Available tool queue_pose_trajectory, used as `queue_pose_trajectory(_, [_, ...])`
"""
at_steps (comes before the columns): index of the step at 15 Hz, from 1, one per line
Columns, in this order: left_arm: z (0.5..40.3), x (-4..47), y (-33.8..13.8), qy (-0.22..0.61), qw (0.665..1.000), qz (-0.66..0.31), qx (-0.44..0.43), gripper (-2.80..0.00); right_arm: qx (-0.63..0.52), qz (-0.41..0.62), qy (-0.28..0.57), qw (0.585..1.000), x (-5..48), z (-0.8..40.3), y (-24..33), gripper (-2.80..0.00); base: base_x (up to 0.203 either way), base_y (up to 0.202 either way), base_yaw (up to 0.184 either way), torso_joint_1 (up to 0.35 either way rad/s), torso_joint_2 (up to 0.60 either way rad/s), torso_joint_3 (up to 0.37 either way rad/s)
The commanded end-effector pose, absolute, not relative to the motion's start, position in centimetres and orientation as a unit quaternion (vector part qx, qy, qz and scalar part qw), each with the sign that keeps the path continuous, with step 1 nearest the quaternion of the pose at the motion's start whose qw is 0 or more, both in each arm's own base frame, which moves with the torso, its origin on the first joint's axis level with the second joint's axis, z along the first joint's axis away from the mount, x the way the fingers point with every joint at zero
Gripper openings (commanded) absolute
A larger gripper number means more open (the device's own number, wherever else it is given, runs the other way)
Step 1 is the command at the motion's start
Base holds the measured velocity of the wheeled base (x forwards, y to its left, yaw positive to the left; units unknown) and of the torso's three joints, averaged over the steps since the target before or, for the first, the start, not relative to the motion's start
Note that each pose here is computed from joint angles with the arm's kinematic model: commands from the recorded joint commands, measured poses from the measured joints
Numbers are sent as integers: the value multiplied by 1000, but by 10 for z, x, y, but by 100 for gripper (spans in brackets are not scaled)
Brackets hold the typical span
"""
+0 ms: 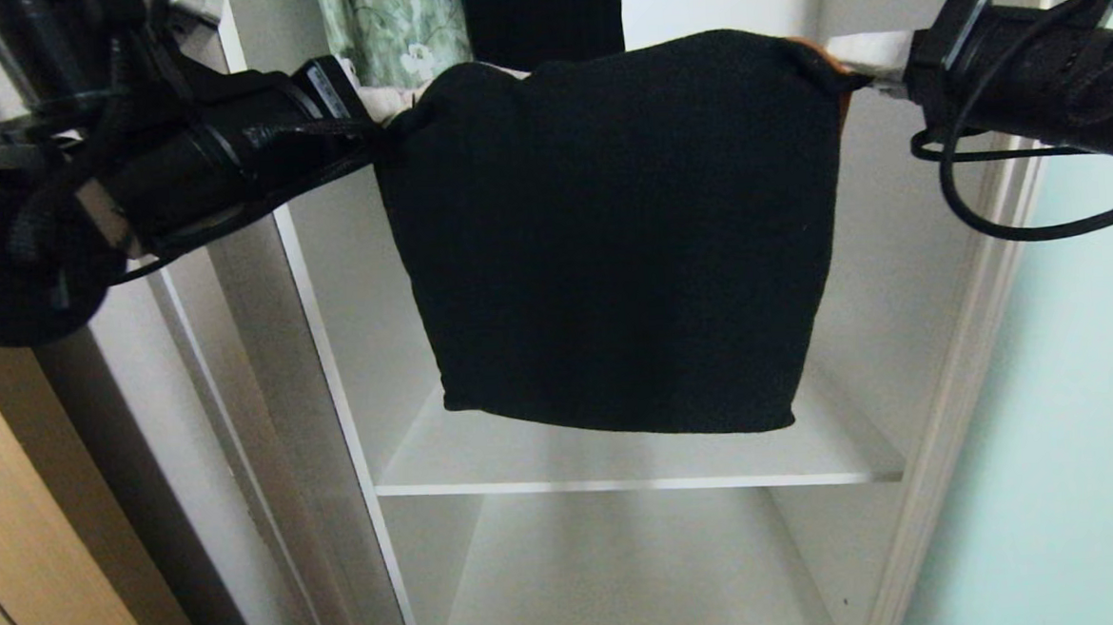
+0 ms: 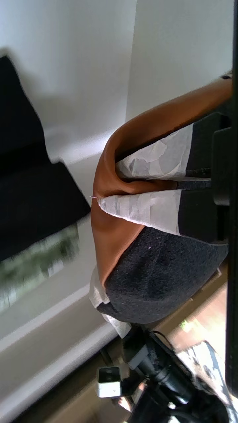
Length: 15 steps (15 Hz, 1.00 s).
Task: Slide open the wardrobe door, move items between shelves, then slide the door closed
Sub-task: Place the pillow on the higher shelf
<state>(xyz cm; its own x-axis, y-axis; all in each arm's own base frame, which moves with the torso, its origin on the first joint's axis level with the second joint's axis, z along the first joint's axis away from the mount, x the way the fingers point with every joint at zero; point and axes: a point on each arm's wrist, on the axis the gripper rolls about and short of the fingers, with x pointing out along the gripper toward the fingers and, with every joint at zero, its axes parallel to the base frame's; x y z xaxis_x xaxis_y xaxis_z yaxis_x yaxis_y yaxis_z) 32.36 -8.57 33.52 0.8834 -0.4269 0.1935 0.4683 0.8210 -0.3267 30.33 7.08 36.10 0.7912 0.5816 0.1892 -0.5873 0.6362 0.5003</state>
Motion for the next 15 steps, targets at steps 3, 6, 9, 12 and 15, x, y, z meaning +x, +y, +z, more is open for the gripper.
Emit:
queue_pose_trajectory(3, [250, 415, -83, -37, 960, -207, -186, -280, 289, 308, 41, 906, 403, 275, 87, -280, 0, 0, 0, 0, 0, 0])
queue_pose_trajectory(6, [197, 458, -75, -37, 963, -191, -185, -280, 292, 304, 48, 906, 453, 222, 95, -280, 0, 0, 0, 0, 0, 0])
queue_pose_trajectory(9, [162, 477, -68, -34, 960, -206, -188, -280, 289, 306, 36, 906, 474, 202, 92, -280, 0, 0, 0, 0, 0, 0])
queue_pose_trajectory(12, [140, 465, -65, 17, 955, -218, -202, -280, 292, 302, 65, 905, 466, 188, 85, -280, 0, 0, 0, 0, 0, 0])
queue_pose_trajectory(15, [125, 434, -63, 91, 943, -241, -209, -280, 297, 323, 122, 890, 438, 178, 68, -280, 0, 0, 0, 0, 0, 0])
